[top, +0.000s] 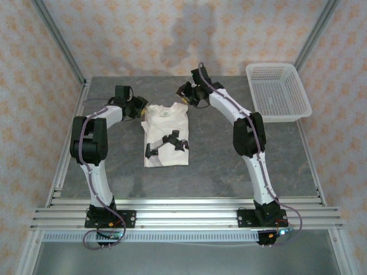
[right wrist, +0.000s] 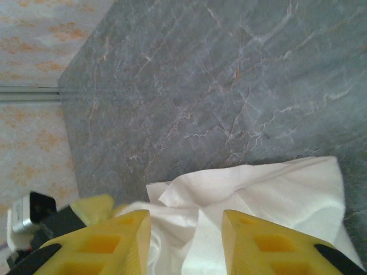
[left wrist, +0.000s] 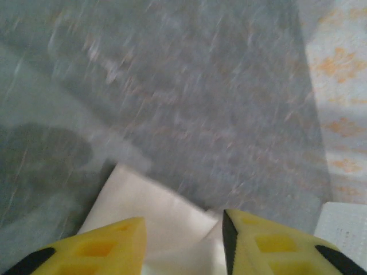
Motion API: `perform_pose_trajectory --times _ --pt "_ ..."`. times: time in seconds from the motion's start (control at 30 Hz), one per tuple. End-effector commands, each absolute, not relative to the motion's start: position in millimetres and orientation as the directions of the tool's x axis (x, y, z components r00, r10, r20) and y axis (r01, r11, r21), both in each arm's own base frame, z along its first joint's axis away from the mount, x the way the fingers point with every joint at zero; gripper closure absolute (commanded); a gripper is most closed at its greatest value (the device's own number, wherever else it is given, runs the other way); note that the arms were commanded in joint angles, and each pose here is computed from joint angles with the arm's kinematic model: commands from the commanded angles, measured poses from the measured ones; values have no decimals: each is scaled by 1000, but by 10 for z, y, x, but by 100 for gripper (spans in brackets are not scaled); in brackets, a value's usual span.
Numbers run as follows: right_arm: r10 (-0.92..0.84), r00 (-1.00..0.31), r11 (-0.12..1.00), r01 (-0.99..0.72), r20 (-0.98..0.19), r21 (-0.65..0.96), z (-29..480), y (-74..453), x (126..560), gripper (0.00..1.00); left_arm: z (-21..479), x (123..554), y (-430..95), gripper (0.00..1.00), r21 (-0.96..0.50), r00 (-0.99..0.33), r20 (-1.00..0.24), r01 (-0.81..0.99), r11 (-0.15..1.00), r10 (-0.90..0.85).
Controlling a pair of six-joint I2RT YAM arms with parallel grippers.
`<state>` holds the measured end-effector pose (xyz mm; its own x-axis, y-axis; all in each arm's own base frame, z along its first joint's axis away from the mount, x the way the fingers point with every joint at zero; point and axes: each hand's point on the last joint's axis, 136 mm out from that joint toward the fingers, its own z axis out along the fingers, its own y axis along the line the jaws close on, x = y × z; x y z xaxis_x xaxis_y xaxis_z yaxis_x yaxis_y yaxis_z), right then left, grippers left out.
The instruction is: Fold the inside-out t-shirt
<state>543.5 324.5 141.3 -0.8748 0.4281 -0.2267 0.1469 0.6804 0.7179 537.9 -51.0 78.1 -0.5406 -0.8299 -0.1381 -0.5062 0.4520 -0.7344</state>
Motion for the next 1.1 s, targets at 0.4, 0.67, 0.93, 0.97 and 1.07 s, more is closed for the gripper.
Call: perform_pose_trajectory --times 0.4,0.67,0.93,0.97,1.07 --pt "118 -923 831 -110 -366 546 834 2939 4936 46 834 4861 -403 37 -553 -777 -313 -319 770 -547" --pt "94 -927 809 -141 -363 570 683 3190 5162 47 617 4930 -509 37 -515 -812 -309 -295 804 -496" --pt "85 -935 803 -140 -344 579 549 3356 5319 48 462 5154 -589 37 -485 -826 -325 -272 831 -461" --pt "87 -937 804 -135 -339 579 521 3361 5333 47 449 5182 -601 37 -491 -827 -324 -269 829 -460" --pt "82 -939 803 -136 -334 580 488 3413 5347 46 429 5255 -654 37 -507 -833 -315 -257 823 -454"
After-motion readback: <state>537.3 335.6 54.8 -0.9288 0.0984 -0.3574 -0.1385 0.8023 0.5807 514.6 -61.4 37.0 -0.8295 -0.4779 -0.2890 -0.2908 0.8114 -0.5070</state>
